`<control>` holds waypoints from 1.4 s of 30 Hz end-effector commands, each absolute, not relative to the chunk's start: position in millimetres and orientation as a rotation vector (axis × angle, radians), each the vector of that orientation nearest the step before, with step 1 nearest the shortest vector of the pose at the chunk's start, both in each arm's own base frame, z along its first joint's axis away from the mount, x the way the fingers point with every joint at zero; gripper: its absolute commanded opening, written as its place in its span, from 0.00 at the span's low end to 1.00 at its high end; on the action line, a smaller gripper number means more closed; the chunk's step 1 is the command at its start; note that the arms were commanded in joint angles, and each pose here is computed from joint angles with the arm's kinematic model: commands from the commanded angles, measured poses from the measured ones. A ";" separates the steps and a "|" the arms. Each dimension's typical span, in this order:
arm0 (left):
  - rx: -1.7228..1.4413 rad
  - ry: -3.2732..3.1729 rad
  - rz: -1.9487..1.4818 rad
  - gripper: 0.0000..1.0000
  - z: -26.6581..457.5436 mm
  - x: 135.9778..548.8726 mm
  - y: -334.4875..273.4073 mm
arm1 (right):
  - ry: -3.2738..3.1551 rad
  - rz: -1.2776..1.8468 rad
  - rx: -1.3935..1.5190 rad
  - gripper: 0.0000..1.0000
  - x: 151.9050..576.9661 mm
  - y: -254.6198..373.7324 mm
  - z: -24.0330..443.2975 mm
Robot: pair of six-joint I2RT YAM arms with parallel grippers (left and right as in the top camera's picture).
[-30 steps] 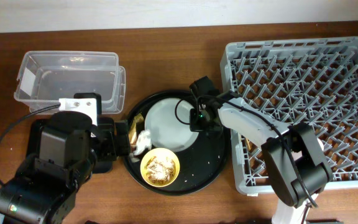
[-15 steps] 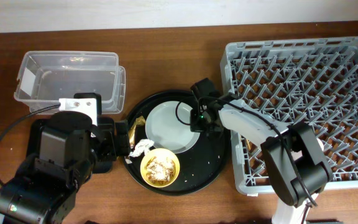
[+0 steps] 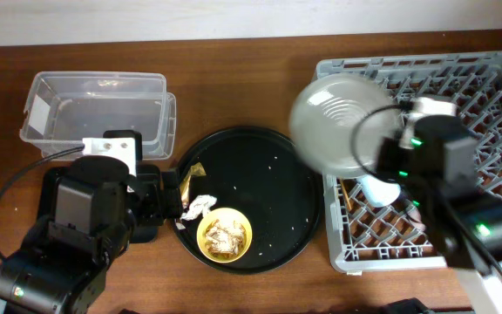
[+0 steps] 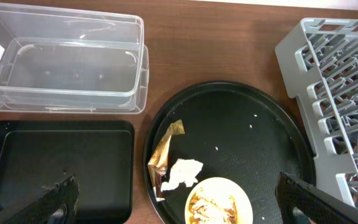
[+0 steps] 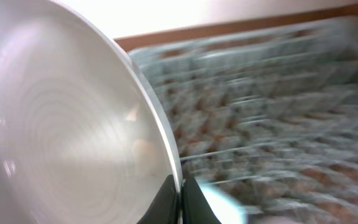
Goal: Sort waste into correct bins and load items into the dishwasher rack
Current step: 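Lift the white plate and stand it upright in the dish rack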
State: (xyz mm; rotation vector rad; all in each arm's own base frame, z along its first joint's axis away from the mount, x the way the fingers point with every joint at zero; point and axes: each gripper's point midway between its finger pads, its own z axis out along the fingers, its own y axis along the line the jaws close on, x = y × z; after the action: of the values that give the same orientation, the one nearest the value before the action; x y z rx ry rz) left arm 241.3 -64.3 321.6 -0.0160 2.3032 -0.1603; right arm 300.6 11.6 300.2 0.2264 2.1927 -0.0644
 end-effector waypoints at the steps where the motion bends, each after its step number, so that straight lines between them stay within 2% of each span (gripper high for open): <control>1: -0.038 2.288 -0.160 0.99 326.3 241.3 -62.0 | 2.118 -0.470 0.396 0.04 285.3 -73.7 315.4; 6: -0.039 2.287 -0.160 0.99 326.3 241.3 -62.1 | 2.127 -0.761 0.425 0.04 311.2 -149.3 307.9; 10: -0.039 2.287 -0.160 0.99 326.3 241.3 -62.1 | 2.289 -0.857 0.260 0.04 347.2 -160.1 260.1; 14: -0.039 2.287 -0.160 0.99 326.3 241.3 -62.1 | 2.311 -0.994 0.295 0.04 359.5 -178.2 240.2; 19: -0.038 2.288 -0.160 0.99 326.3 241.3 -62.0 | 2.244 -1.038 0.241 0.04 374.6 -182.5 253.2; 26: -0.038 2.288 -0.160 0.99 326.3 241.3 -62.0 | 2.344 -0.967 0.121 0.04 386.7 -158.8 222.7; 27: -0.039 2.287 -0.160 0.99 326.3 241.3 -62.1 | 2.333 -0.958 0.093 0.09 391.4 -148.6 224.0; 30: -0.038 2.288 -0.160 0.99 326.3 241.3 -62.0 | 2.325 -0.933 0.026 0.47 397.3 -125.6 225.2; 31: -0.038 2.288 -0.160 1.00 326.3 241.3 -62.0 | 2.312 -0.905 0.017 0.56 396.2 -112.8 230.2; 34: -0.039 2.287 -0.160 0.99 326.3 241.3 -62.1 | 2.241 -0.794 0.099 0.65 385.7 -89.5 261.5; 37: -0.038 2.288 -0.160 0.99 326.3 241.3 -62.0 | 2.247 -0.458 0.005 0.66 362.6 -26.5 296.2; 38: -0.038 2.288 -0.160 0.99 326.3 241.3 -62.0 | 2.278 -0.272 -0.041 0.62 349.8 4.8 300.1; 41: -0.038 2.288 -0.160 0.99 326.3 241.3 -62.0 | 2.491 0.407 -0.333 0.60 283.9 128.5 272.1; 42: -0.038 2.288 -0.160 0.99 326.3 241.3 -62.0 | 2.522 0.473 -0.395 0.60 273.1 143.6 266.4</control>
State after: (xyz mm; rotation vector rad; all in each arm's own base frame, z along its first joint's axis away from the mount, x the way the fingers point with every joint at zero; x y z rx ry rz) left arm 241.7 -64.1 322.1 -0.0173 2.3006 -0.1606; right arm 307.0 61.6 286.4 -0.2387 2.4025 -0.0201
